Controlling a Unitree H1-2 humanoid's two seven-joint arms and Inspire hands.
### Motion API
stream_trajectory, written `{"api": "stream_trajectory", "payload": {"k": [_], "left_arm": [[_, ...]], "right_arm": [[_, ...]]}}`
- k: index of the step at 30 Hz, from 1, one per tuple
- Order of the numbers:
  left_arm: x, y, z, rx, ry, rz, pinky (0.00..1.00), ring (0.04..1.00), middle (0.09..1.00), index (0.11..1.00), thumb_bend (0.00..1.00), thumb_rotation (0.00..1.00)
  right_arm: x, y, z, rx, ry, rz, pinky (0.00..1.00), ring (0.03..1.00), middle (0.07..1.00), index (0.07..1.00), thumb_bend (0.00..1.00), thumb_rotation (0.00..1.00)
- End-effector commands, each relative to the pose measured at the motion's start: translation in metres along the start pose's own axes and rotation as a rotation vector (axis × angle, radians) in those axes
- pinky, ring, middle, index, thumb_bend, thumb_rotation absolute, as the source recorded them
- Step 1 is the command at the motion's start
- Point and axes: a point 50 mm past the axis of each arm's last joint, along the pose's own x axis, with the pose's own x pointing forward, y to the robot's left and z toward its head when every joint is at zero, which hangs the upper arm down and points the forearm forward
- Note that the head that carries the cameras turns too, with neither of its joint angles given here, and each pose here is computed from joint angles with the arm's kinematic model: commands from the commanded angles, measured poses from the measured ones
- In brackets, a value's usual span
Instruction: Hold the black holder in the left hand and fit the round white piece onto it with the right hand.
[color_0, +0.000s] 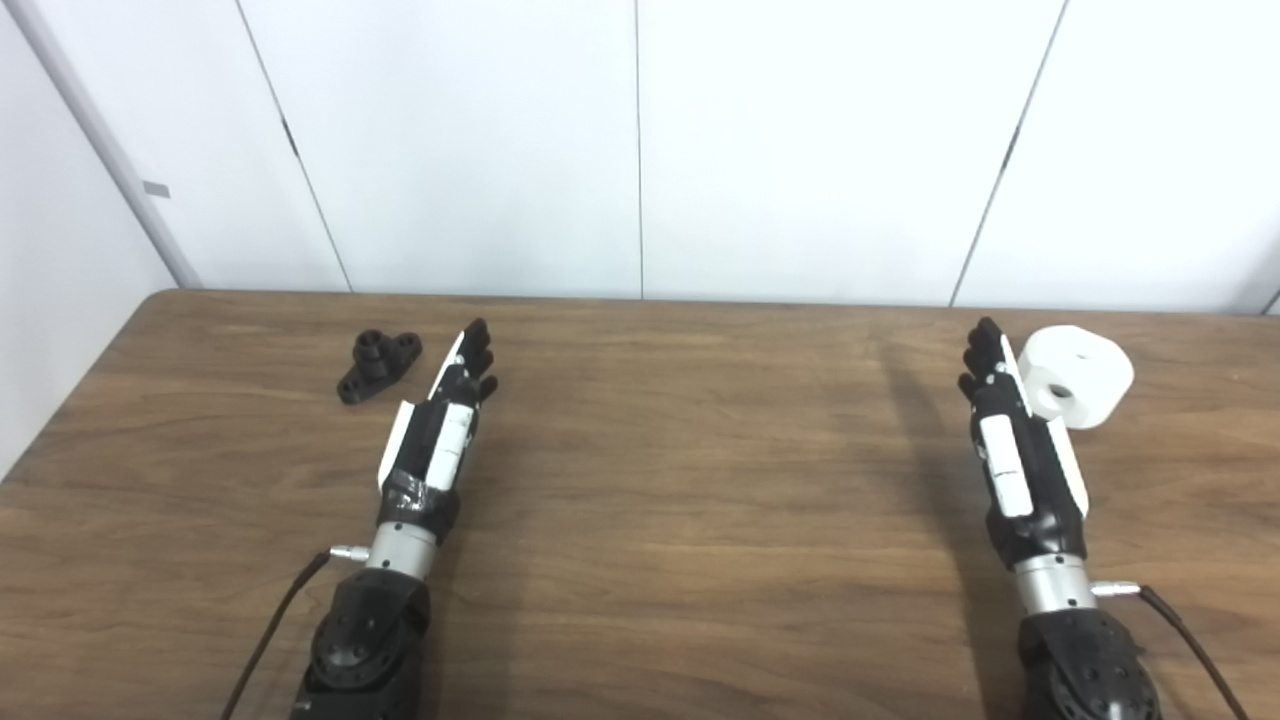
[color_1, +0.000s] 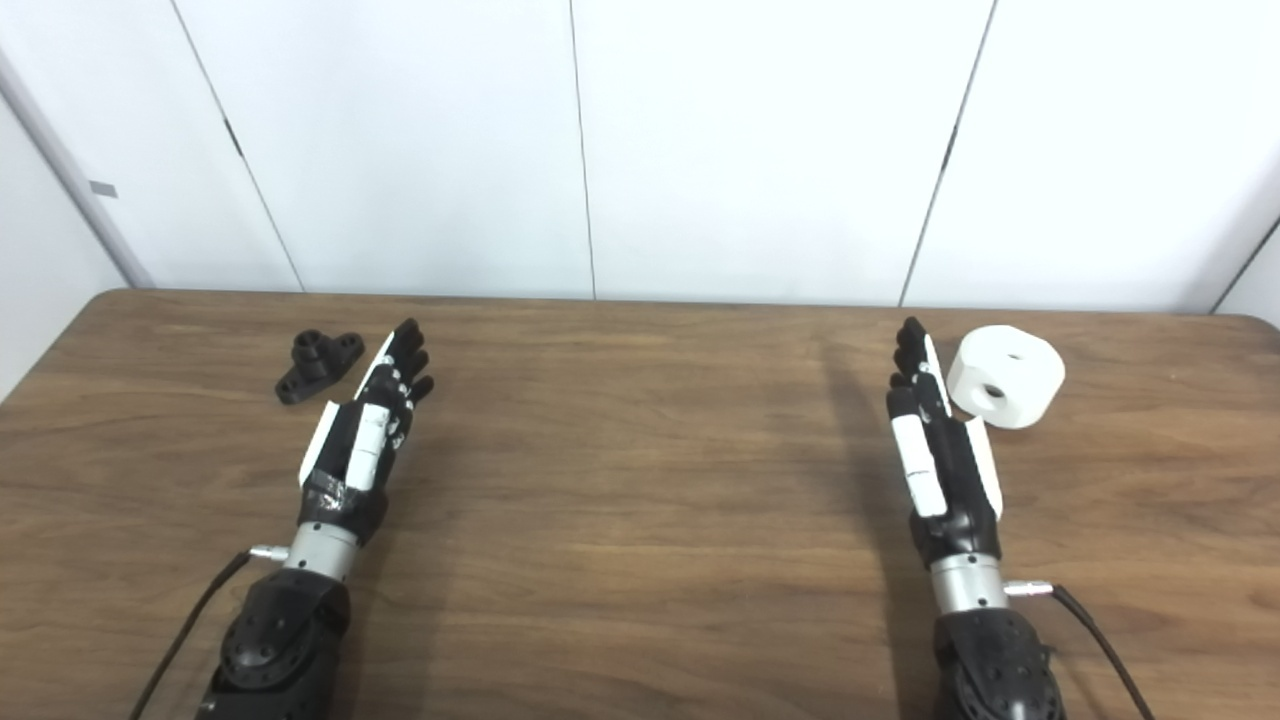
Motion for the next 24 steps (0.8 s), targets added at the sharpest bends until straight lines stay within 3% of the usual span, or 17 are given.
{"api": "stream_trajectory", "payload": {"k": [1, 21, 24], "left_arm": [[-0.0205, 0.0014, -0.0238, -0.013, 0.060, 0.017, 0.98, 1.000, 1.000, 1.000, 0.84, 0.89], [-0.0226, 0.0011, -0.0247, -0.002, 0.046, 0.016, 0.97, 1.000, 1.000, 1.000, 0.84, 0.88], [-0.0226, 0.0032, -0.0175, 0.133, 0.005, 0.014, 0.91, 0.966, 0.986, 0.992, 0.75, 0.85]], "right_arm": [[-0.0284, 0.0073, -0.0306, 0.029, 0.105, -0.004, 0.99, 1.000, 1.000, 1.000, 0.44, 0.93], [-0.0312, 0.0081, -0.0324, 0.017, 0.111, -0.009, 0.99, 1.000, 1.000, 1.000, 0.43, 0.93], [-0.0320, 0.0070, -0.0315, 0.017, 0.108, -0.008, 0.99, 1.000, 1.000, 1.000, 0.41, 0.93]]}}
